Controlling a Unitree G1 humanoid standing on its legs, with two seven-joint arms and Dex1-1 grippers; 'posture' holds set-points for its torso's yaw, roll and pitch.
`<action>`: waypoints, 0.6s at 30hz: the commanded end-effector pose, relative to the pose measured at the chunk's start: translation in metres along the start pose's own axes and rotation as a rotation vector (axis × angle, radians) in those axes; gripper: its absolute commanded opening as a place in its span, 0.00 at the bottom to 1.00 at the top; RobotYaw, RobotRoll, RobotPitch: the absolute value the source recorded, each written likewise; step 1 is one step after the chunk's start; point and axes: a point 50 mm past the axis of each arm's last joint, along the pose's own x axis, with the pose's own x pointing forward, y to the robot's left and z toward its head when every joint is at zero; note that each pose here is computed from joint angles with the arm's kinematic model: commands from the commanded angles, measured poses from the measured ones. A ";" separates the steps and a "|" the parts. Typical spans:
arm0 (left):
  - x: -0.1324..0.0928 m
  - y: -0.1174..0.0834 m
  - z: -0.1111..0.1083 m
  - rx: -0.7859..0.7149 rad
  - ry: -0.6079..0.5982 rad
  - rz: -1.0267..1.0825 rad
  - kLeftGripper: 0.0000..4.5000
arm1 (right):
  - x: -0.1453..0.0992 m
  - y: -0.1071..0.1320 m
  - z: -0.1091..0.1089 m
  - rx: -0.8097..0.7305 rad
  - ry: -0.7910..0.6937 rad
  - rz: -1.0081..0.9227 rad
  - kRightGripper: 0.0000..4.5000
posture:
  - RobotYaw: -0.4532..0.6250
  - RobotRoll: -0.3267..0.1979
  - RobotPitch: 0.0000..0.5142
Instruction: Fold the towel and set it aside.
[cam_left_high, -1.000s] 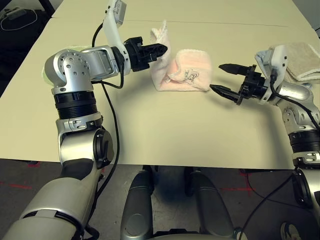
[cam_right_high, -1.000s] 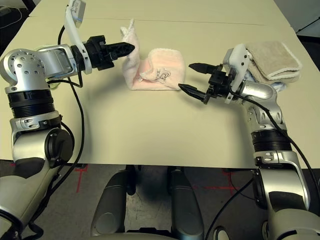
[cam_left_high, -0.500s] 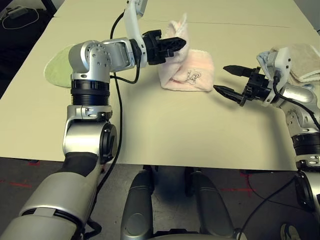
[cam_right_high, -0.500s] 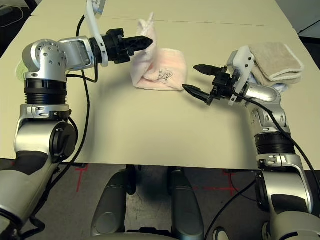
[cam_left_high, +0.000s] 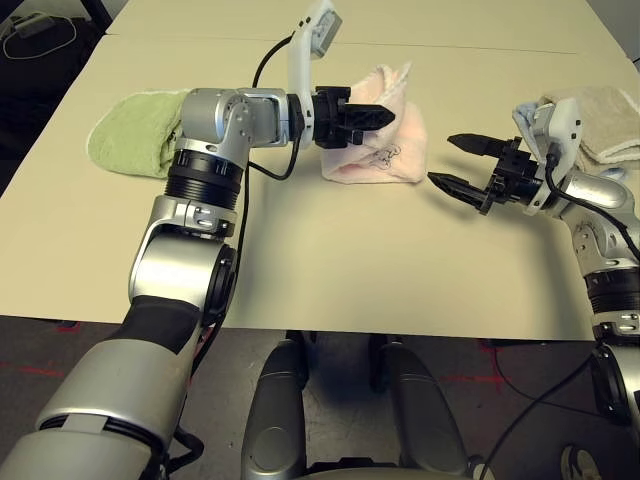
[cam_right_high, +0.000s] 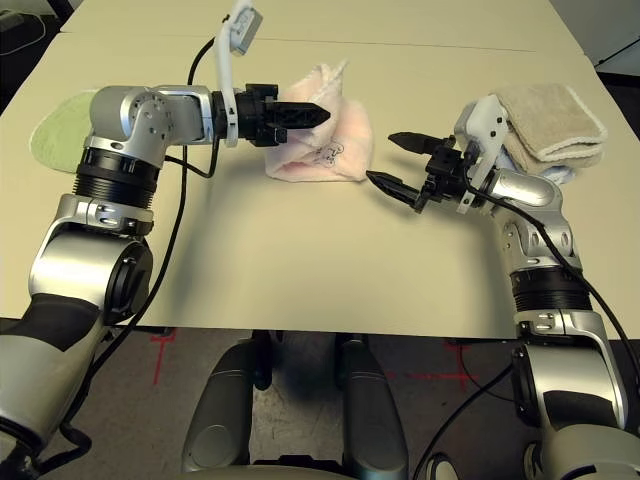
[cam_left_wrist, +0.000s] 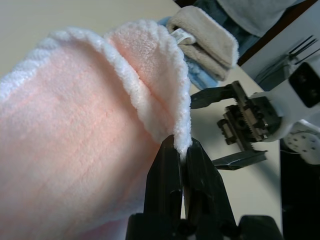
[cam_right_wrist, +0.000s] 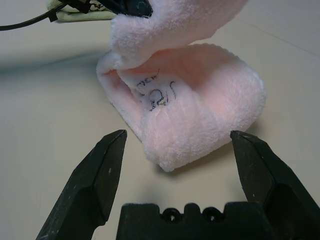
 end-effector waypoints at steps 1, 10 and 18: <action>0.009 0.002 -0.006 0.050 0.048 0.009 0.01 | -0.013 -0.005 -0.001 0.017 0.011 -0.033 1.00 | 0.48 0.62 0.49; 0.015 0.004 -0.011 0.079 0.080 0.003 0.01 | -0.016 -0.008 -0.001 0.006 0.027 -0.044 1.00 | 0.48 0.62 0.49; 0.020 -0.009 -0.010 0.068 0.085 -0.096 0.01 | -0.016 -0.006 -0.003 0.007 0.030 -0.038 1.00 | 0.48 0.62 0.49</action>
